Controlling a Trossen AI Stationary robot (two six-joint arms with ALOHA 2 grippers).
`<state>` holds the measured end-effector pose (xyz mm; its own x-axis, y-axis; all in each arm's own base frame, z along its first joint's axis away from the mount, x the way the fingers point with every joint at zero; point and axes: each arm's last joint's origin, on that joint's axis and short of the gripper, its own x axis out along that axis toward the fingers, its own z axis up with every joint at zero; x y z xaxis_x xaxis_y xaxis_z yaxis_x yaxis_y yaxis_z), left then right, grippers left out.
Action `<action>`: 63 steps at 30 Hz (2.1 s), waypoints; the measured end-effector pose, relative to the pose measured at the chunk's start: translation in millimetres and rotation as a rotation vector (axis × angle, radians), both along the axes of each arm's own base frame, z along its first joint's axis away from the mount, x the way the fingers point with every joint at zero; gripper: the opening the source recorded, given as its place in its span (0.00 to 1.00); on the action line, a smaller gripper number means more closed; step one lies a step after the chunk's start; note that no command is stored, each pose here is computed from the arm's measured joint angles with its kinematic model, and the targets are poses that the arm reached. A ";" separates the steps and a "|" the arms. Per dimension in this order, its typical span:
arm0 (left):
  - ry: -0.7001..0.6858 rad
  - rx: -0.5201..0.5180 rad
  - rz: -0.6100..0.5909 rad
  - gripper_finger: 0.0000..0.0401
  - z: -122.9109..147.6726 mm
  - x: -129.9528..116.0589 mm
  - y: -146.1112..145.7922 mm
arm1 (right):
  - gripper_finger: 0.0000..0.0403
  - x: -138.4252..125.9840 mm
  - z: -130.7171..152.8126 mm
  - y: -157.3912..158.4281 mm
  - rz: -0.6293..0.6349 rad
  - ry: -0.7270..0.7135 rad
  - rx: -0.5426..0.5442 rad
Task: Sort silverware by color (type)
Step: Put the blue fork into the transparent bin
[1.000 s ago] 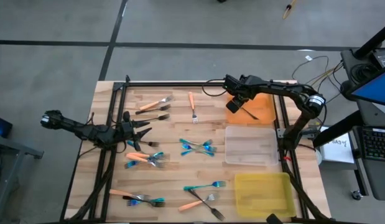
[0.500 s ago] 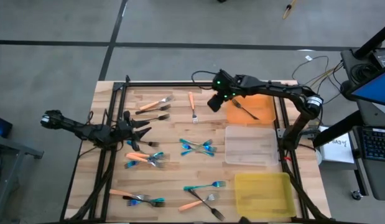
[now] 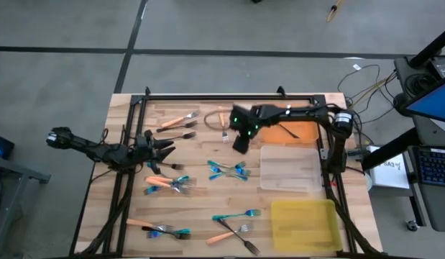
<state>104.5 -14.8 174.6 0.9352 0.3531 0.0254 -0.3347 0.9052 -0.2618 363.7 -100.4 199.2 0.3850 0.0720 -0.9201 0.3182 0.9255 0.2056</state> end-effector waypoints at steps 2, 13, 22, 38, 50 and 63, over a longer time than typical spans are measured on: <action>-0.012 -0.006 0.032 0.26 1.2 -0.2 0.8 | 0.28 5.4 -3.2 18.6 0.087 0.004 -0.006; -0.055 -0.061 0.040 0.26 3.5 0.2 0.9 | 0.26 27.7 -21.8 71.8 0.225 -0.006 -0.212; -0.049 -0.093 0.039 0.26 1.5 1.7 0.4 | 0.26 35.4 -24.0 84.3 0.195 -0.066 -0.181; -0.002 -0.108 0.041 0.26 -4.2 6.0 -1.0 | 0.25 51.6 -65.0 99.3 0.208 -0.015 -0.175; 0.000 -0.113 0.041 0.26 -4.6 6.4 -1.1 | 0.08 52.5 -57.3 99.1 0.207 -0.046 -0.172; -0.003 -0.117 0.041 0.26 -4.5 6.3 -1.1 | 0.04 43.1 -28.6 99.3 0.213 -0.068 -0.177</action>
<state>110.8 -15.8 170.1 0.9199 0.3917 -0.0158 -0.3699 0.8539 -0.3661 406.8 -1.0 170.6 0.4401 -0.0016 -0.8979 0.1041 0.9933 0.0492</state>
